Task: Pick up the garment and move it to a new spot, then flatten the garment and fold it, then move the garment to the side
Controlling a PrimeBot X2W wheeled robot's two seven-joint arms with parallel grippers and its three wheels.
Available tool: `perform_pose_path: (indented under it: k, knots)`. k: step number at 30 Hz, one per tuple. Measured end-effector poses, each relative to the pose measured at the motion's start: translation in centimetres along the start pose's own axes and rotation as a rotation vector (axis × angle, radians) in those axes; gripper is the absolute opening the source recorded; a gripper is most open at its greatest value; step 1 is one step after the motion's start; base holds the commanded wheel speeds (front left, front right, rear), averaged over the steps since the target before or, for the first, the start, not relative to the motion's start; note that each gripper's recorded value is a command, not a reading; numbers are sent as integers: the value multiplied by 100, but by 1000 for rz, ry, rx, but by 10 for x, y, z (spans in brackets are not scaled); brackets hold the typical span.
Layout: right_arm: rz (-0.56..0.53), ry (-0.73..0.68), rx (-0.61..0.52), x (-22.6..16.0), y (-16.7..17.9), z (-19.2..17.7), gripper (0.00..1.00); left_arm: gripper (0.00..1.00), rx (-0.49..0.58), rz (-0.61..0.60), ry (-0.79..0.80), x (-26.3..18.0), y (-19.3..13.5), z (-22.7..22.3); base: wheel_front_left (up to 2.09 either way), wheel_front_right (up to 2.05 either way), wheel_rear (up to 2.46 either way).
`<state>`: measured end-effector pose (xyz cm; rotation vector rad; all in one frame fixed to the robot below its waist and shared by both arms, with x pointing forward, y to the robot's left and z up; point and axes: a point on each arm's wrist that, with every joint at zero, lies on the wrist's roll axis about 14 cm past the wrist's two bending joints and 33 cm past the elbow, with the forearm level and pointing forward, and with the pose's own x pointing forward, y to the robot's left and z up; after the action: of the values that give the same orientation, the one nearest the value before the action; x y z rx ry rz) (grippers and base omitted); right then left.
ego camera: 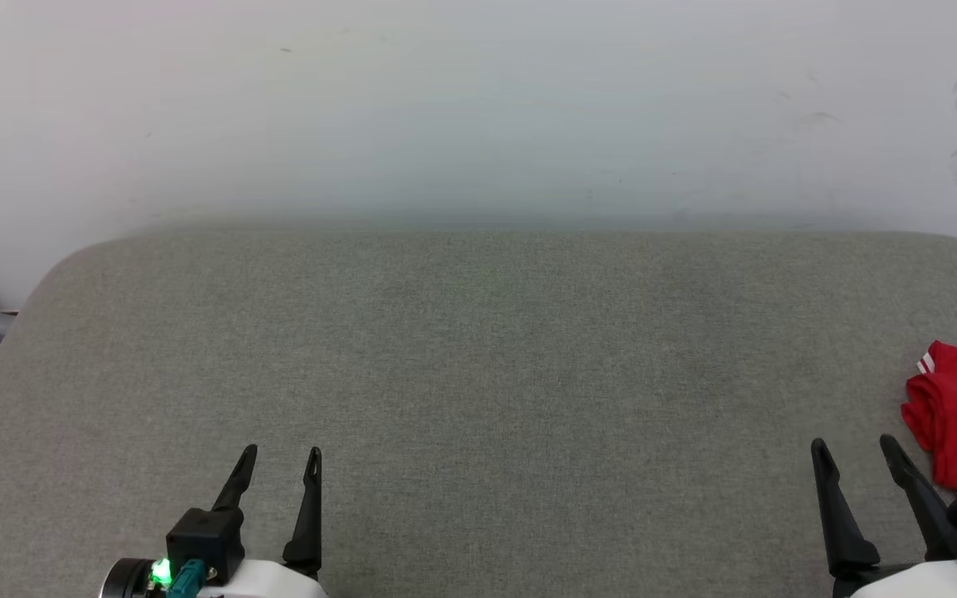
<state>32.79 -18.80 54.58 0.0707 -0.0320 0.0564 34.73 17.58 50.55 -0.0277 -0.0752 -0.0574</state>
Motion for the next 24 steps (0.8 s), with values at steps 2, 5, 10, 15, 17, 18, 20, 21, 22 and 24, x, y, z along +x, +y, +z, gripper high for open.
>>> perform_pose_path:
  k: [2, 5, 10, 15, 17, 18, 20, 21, 22, 24]
  knots:
    - [-1, 13, 2, -1, 0, -4, 0, 0, -2, 0, 13, -1, -1, -4, 0, 0, 0]
    - [-5, 53, 12, -4, -1, -17, 0, 0, -14, 4, 67, -8, -2, -20, 0, 0, 0]
    - [-3, 66, 114, -3, 0, -24, 0, 0, -107, 45, 108, -10, 6, -28, 0, 0, 0]
    - [-3, 69, 216, 0, 0, -27, 0, 0, -207, 70, 115, -7, 10, -28, 0, 0, 0]
    - [-1, 65, 256, 2, 1, -27, 0, 0, -244, 78, 120, -6, 11, -28, 0, 0, 0]
    - [-1, 63, 273, 3, 1, -27, 0, 0, -264, 81, 121, -6, 11, -29, 0, 0, 0]
    - [-1, 63, 292, 4, 1, -27, 0, 0, -282, 86, 122, -5, 12, -29, 0, 0, 0]
    - [-1, 63, 311, 4, 1, -28, 0, 0, -299, 91, 124, -5, 13, -29, 0, 0, 0]
    - [-1, 62, 329, 5, 1, -28, 0, 0, -317, 97, 126, -5, 14, -29, 0, 0, 0]
    - [0, 59, 363, 7, 1, -28, 0, 0, -352, 106, 127, -4, 15, -29, 0, 0, 0]
